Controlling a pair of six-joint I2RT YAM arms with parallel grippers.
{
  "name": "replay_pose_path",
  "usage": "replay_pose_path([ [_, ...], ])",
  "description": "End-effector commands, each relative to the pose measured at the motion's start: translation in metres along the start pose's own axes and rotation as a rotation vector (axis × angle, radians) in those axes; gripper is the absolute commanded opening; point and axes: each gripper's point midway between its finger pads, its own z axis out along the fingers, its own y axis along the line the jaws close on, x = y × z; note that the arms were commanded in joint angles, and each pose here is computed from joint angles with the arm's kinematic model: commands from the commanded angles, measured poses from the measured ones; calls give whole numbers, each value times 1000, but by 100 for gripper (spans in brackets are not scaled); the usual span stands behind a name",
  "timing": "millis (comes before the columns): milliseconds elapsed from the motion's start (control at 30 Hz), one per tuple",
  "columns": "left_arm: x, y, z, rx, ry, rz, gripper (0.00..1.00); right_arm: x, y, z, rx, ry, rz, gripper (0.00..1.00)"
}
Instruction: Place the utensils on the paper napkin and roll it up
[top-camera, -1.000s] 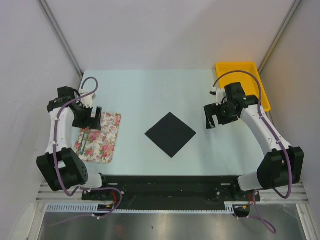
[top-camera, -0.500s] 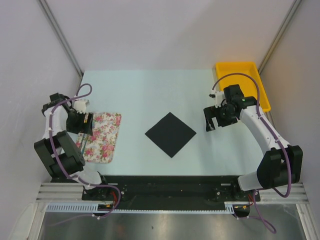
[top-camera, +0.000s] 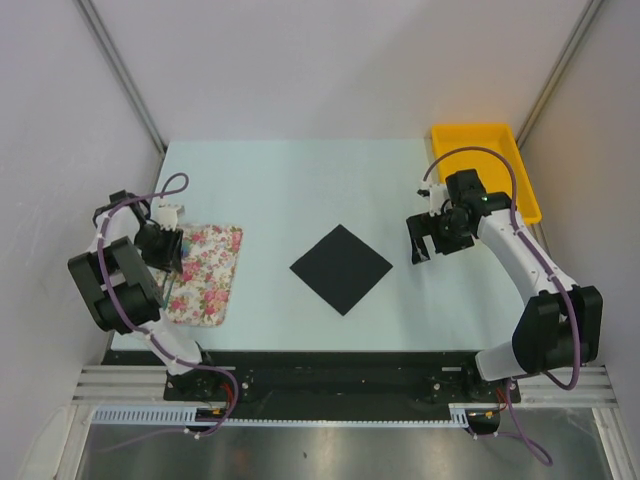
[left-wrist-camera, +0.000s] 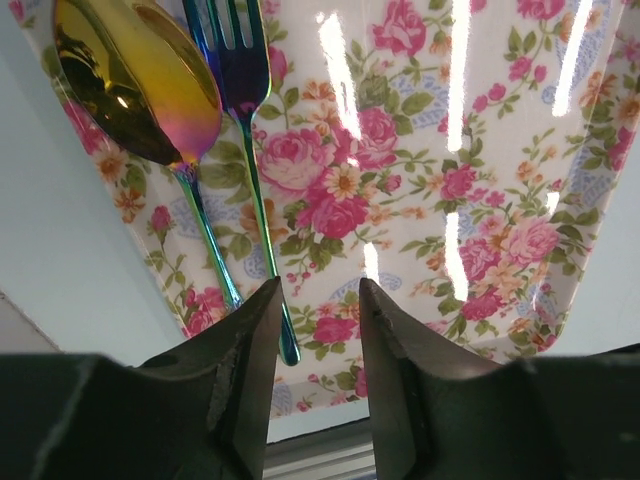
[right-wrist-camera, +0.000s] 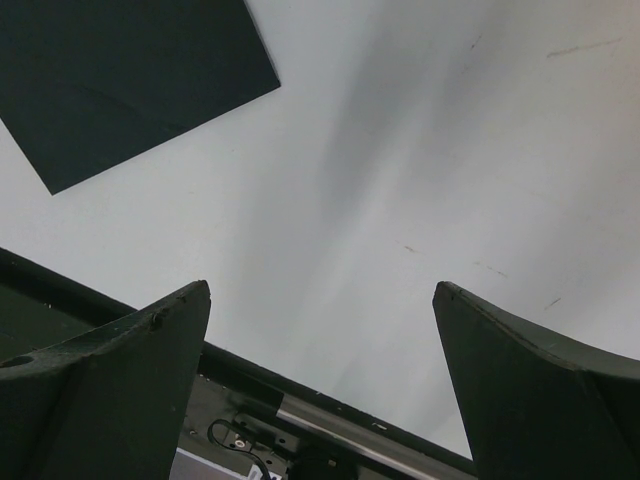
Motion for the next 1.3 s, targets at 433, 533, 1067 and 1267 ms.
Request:
replay_pose_path([
  [433,-20,36,22,-62,-2,33,38,1,0,4,-6,16,14,100],
  [533,-18,36,27,-50,8,27,36,0,1,5,-8,17,15,100],
  [1067,-29,11,22,53,-19,-41,0,-3,5,3,-31,-6,24,100],
  [1267,-70,-24,-20,72,-124,-91,0,-8,6,-3,-44,-37,39,100],
])
